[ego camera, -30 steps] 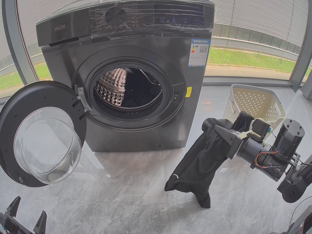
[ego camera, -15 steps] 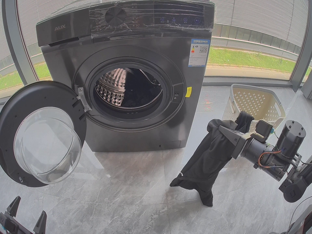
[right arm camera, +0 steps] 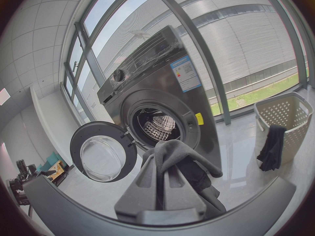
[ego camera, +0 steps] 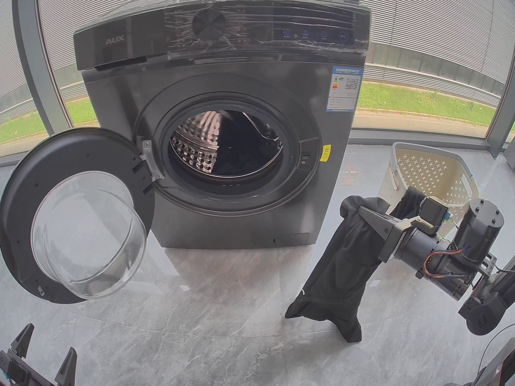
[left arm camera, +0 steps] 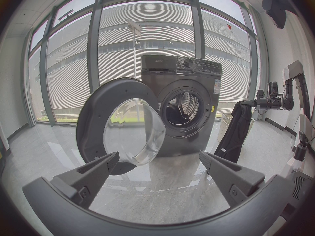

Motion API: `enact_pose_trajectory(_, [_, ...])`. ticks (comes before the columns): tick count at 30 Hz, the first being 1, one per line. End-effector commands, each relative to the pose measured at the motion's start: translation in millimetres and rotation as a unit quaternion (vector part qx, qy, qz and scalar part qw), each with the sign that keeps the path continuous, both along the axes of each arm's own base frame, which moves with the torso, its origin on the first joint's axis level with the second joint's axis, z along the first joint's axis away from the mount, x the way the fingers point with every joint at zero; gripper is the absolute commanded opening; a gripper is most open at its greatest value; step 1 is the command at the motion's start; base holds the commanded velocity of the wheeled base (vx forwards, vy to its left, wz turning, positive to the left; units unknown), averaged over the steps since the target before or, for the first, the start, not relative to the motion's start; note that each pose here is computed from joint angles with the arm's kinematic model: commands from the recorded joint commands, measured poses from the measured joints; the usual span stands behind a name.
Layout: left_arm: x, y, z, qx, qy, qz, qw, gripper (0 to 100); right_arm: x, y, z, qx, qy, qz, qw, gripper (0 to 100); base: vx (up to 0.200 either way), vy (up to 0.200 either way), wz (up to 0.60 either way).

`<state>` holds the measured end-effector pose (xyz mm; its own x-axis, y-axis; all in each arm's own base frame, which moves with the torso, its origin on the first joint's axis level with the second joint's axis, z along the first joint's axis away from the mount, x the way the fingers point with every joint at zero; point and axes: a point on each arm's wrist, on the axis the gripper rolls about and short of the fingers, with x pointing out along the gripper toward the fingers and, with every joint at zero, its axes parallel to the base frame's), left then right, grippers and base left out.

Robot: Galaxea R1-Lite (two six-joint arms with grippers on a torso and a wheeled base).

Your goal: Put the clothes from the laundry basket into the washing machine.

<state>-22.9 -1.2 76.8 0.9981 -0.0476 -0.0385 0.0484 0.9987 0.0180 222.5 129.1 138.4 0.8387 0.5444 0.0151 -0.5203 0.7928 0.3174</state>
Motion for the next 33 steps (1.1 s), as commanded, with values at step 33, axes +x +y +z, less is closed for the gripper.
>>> enact_pose_trajectory(33, [-0.2, 0.0, -5.0, 0.001, 0.0, 0.0, 1.0, 100, -5.8, 28.7, 3.2, -0.055, -0.02, -0.09, 0.9942, 0, 0.0, 0.055, 0.0])
